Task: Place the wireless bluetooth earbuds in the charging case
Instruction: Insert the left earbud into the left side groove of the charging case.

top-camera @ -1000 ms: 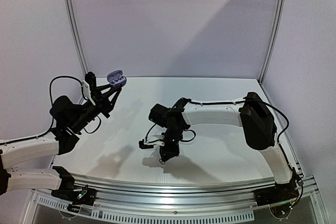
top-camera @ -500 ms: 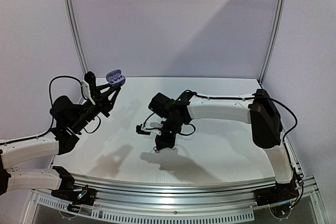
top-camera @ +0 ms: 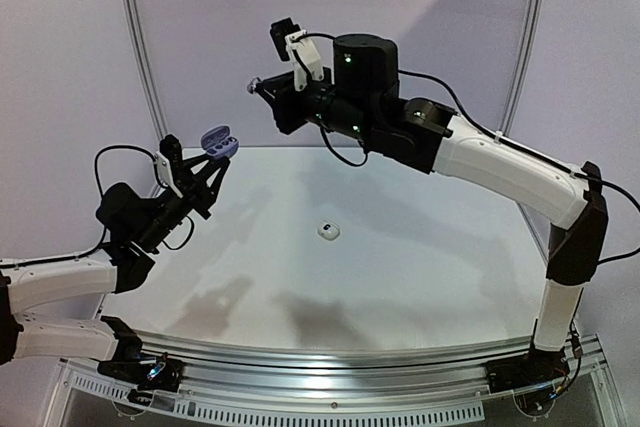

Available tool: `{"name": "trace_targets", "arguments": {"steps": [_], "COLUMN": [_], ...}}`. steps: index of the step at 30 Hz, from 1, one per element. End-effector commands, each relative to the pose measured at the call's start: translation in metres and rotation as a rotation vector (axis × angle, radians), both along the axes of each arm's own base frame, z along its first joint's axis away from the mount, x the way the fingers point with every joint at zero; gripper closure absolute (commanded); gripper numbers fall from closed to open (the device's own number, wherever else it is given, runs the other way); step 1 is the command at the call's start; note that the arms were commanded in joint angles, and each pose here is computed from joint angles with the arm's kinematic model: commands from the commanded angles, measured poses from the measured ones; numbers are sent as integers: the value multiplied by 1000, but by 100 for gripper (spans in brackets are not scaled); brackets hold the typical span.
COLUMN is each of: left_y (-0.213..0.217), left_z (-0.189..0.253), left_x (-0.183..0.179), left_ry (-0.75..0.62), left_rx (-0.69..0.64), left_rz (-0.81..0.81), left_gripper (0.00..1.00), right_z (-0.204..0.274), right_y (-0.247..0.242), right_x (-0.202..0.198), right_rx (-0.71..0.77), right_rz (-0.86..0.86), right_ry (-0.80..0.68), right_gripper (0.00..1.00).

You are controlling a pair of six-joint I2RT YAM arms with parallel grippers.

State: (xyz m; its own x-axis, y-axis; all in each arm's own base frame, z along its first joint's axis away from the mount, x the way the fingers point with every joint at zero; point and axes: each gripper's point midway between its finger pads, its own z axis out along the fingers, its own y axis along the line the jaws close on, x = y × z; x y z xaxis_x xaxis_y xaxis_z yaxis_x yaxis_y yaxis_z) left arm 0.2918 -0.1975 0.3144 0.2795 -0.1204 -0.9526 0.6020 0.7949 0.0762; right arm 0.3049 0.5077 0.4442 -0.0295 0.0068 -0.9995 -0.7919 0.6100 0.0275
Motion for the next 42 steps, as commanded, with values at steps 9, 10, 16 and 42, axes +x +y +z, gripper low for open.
{"name": "trace_targets", "arguments": {"steps": [9, 10, 16, 42], "left_y": [4, 4, 2, -6], "left_z": [16, 17, 18, 18], "left_x": [3, 3, 1, -11], "left_ry": [-37, -40, -75, -127], "left_rx": [-24, -24, 9, 55], "left_rz": [30, 35, 34, -16], "left_gripper": [100, 100, 100, 100], "right_z": [-12, -17, -49, -117], "right_y": [60, 61, 74, 82], "right_x": [-22, -24, -29, -24], "right_rx": [-19, -36, -116, -375], "right_rz": [-48, -43, -20, 5], "right_ry": [-191, -186, -161, -172], "right_gripper": [100, 100, 100, 100]}}
